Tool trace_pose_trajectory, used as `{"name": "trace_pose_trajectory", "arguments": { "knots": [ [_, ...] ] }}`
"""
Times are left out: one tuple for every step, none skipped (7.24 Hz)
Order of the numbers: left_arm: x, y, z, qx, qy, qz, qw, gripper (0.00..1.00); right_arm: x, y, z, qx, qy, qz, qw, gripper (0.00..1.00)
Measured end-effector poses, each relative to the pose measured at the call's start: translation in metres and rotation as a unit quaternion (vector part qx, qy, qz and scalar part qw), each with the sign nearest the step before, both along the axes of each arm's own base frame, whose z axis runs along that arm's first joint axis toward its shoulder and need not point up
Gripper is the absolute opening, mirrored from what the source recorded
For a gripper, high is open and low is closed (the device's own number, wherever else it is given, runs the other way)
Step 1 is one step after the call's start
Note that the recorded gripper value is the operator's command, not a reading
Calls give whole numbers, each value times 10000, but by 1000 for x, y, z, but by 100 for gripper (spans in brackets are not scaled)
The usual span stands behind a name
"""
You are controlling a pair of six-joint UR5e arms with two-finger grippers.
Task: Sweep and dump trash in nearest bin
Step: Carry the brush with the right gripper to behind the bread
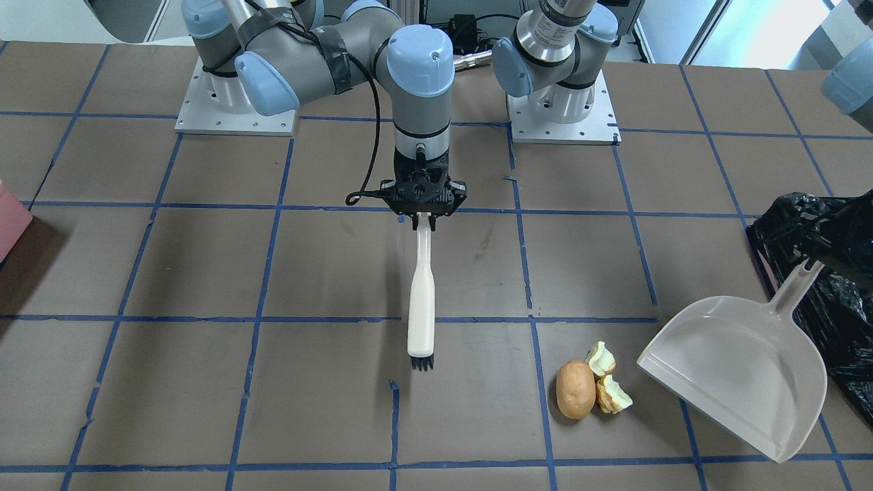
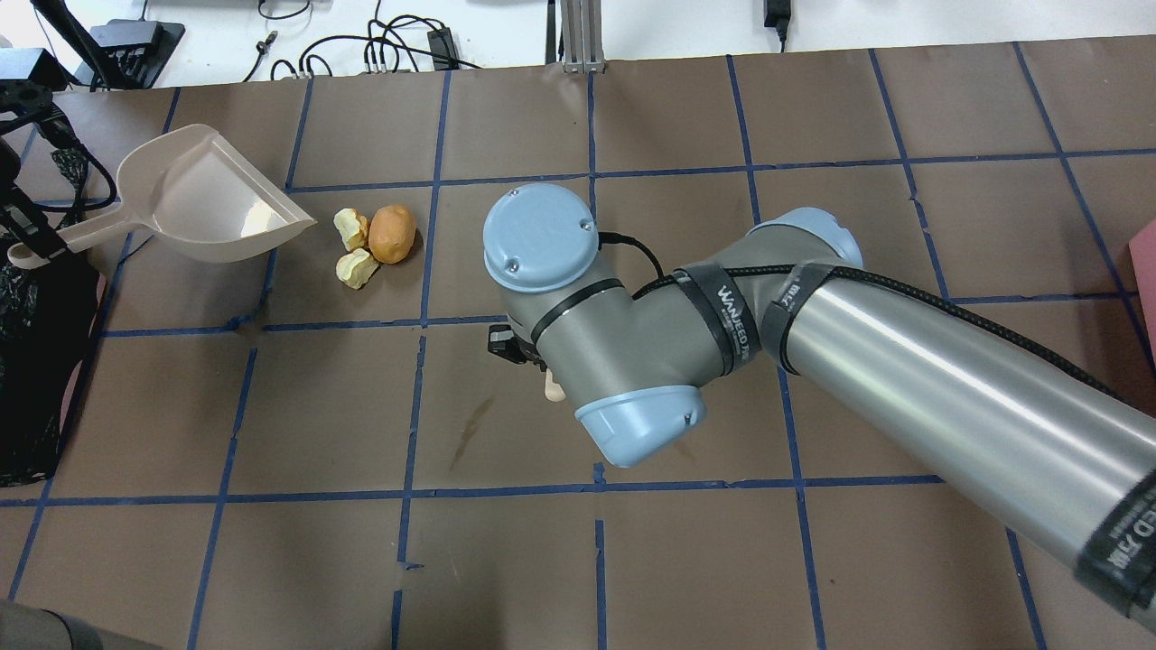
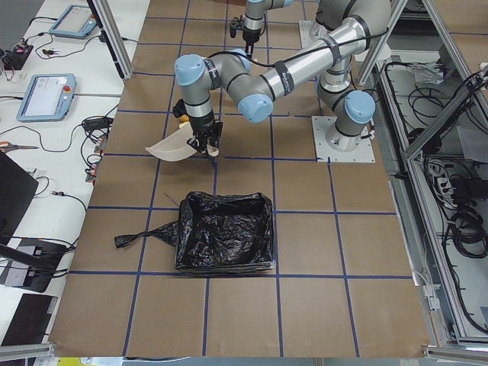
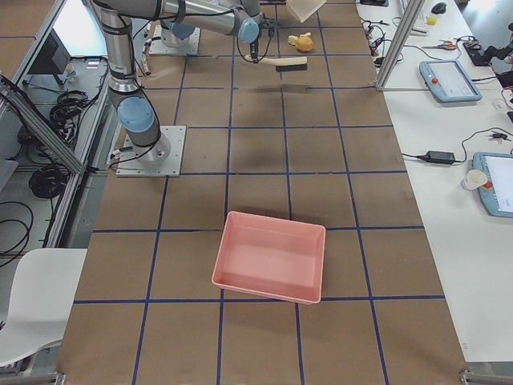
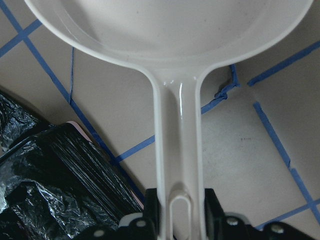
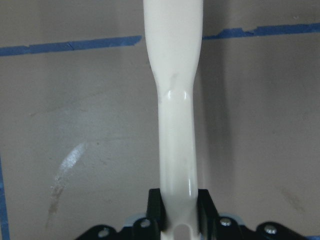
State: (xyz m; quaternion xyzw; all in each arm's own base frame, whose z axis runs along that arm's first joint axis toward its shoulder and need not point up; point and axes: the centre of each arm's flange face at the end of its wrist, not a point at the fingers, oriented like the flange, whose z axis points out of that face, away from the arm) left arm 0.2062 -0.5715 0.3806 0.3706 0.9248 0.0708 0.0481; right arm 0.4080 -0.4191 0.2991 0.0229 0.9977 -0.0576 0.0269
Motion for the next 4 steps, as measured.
{"name": "trace_pose_trajectory", "arguments": {
  "knots": [
    [7,2,-1,32,31,-91,9999,0,4,-5,3,-32,-26,-6,10000,7],
    [10,2,0,63,77,-140,9999,0,5,-7,5,-43,-36,-12,10000,7],
    [10,2,1,124,138,-179,9997,0,6,-7,5,-50,-39,-14,10000,7],
    [11,2,-2,156,182,-371,9990,0,6,-8,5,-54,-37,-5,10000,7]
  ]
}}
